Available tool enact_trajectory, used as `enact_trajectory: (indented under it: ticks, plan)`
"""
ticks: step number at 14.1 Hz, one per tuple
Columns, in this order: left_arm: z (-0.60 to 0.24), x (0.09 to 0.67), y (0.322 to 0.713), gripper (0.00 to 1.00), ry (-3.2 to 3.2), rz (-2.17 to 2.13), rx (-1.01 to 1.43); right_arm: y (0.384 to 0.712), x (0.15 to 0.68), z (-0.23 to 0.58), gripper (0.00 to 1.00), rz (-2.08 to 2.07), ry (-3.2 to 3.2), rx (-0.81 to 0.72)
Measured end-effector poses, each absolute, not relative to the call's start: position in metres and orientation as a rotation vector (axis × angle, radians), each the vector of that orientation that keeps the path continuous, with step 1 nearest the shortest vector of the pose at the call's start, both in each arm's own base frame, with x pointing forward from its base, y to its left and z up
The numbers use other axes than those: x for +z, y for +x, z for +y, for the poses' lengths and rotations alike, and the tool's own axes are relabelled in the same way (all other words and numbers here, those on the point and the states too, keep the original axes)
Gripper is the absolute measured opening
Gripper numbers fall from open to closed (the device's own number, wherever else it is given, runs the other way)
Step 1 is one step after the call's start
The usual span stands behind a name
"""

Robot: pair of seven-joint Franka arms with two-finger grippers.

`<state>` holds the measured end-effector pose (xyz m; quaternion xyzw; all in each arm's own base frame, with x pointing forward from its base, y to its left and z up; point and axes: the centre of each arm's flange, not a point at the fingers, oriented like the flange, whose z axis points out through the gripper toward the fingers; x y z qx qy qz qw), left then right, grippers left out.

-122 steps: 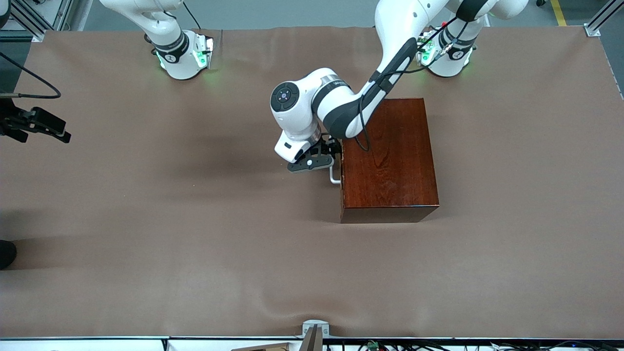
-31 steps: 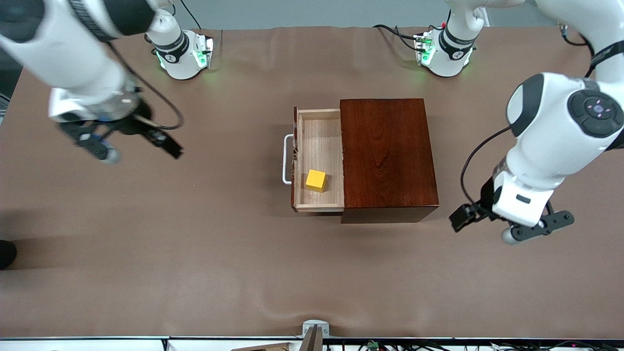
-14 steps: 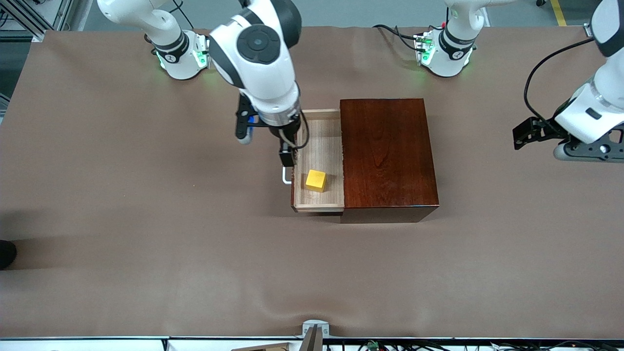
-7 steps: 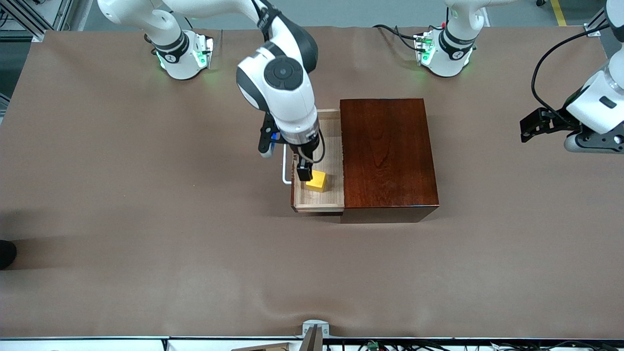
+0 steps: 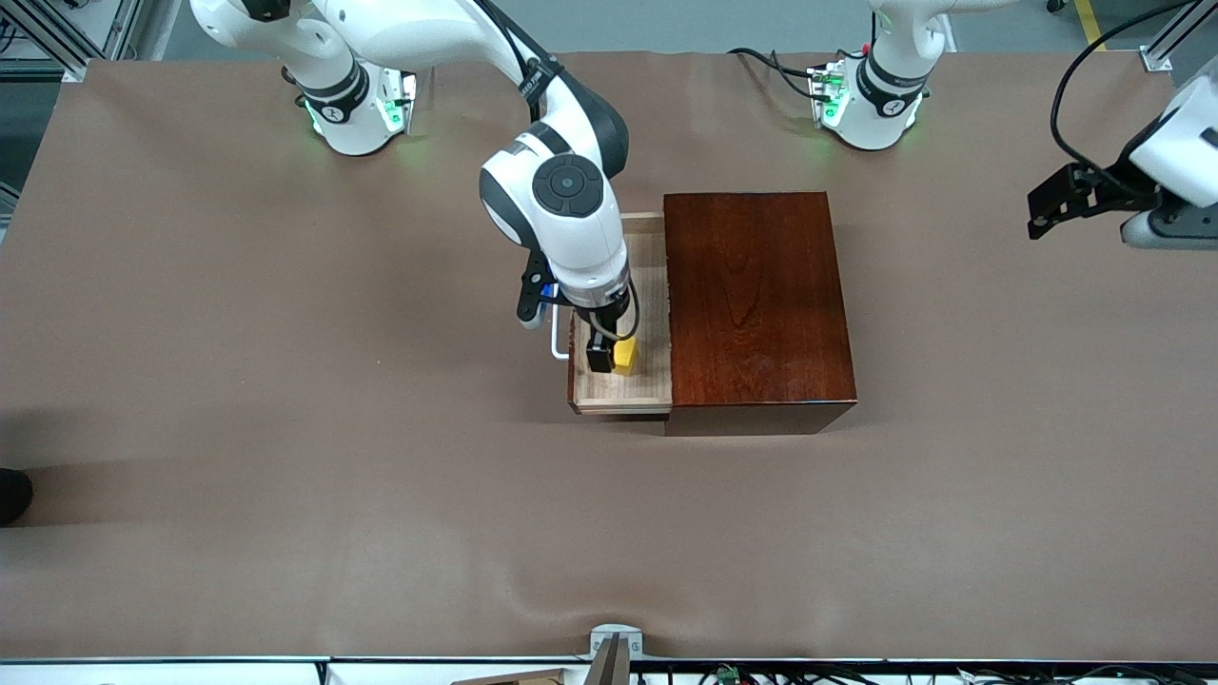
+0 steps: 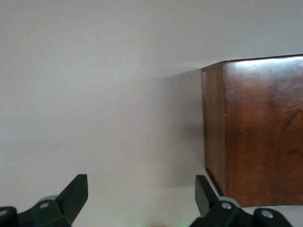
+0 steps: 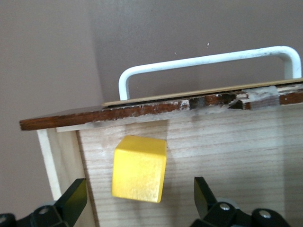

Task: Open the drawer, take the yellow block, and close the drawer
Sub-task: 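Lower the right gripper and grasp the yellow cube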

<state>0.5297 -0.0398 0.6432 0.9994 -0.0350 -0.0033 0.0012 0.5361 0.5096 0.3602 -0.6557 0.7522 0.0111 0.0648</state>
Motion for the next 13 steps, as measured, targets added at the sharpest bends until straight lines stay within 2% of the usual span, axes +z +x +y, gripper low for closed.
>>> enact_trajectory:
  ticks: [4, 13]
  plan:
    - [-0.025, 0.636, 0.532, 1.0, 3.106, -0.06, -0.035, 0.536, 0.351, 0.511, 1.0, 2.274, -1.985, 0.033]
    - [-0.034, 0.625, 0.562, 1.0, 3.101, -0.084, 0.01, 0.534, 0.325, 0.519, 1.0, 2.266, -1.996, 0.032]
